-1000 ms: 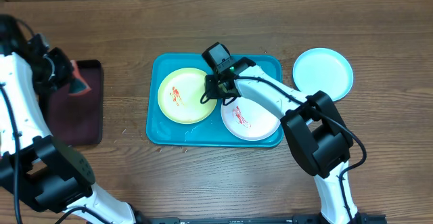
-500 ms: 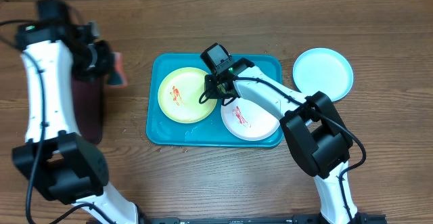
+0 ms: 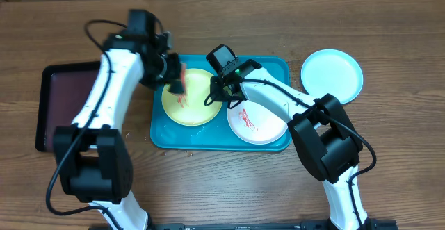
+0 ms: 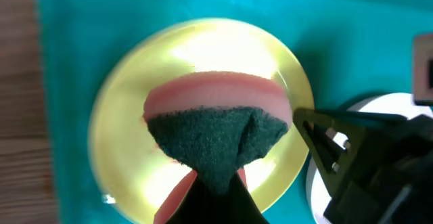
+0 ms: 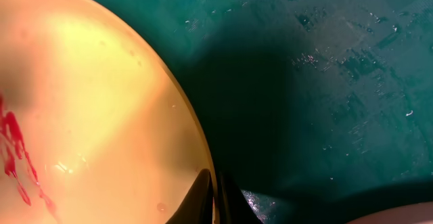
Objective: Clean dirty plates on tray and stack at the side
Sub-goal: 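Scrub the yellow plate with the sponge while the right gripper holds its rim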
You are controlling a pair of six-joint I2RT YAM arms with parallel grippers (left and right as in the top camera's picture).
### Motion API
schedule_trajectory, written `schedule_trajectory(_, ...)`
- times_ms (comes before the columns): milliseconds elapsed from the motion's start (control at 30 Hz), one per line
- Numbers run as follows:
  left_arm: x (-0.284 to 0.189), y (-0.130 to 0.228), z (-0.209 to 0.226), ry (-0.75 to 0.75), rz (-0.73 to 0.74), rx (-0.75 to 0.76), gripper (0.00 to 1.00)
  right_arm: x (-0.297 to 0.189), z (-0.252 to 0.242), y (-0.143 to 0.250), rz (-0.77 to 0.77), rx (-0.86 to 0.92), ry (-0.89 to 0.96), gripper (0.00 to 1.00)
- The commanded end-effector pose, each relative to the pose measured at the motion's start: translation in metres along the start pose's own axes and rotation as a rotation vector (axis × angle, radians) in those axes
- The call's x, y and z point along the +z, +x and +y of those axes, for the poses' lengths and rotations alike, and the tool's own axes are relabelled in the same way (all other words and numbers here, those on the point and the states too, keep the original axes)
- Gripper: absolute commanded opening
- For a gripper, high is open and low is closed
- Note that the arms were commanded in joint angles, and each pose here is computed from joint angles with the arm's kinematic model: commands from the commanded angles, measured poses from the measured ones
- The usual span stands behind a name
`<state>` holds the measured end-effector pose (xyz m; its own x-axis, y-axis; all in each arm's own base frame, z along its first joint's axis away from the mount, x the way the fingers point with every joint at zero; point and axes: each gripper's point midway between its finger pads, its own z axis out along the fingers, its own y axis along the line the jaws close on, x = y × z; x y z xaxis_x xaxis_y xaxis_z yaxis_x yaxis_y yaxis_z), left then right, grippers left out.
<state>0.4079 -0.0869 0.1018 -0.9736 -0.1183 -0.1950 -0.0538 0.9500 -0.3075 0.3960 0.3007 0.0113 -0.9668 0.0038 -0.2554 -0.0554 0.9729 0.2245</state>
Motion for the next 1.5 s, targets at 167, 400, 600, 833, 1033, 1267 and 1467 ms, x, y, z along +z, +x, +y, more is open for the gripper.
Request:
schedule_trajectory(167,0.039,0.02,-0.001,0.018,0.015,-0.132,0.04,-0.002,-0.007,0.003,0.004,0.01,0.024,0.04)
schedule_trajectory(400,0.069,0.035,0.011,0.005,0.053,-0.161,0.04,-0.002,-0.006,0.003,0.001,0.01,0.022,0.04)
schedule_trajectory(600,0.099,0.049,0.031,-0.056,0.127,-0.186,0.04,-0.002,-0.007,0.003,0.003,0.01,0.023,0.04)
schedule_trajectory(833,0.09,0.049,0.087,-0.371,0.098,-0.161,0.04,-0.002,-0.008,0.004,0.008,0.01,0.027,0.04)
schedule_trajectory(1033,0.064,0.029,0.097,-0.484,0.064,-0.147,0.04,-0.002,-0.007,0.004,0.007,0.01,0.026,0.04)
schedule_trajectory(1267,0.081,0.016,0.039,-0.175,0.062,-0.151,0.04,-0.002,-0.007,0.004,0.006,0.01,0.026,0.04)
schedule_trajectory(1467,0.101,0.021,0.008,-0.07,0.087,-0.13,0.04,-0.002,-0.007,0.004,0.007,0.01,0.026,0.04)
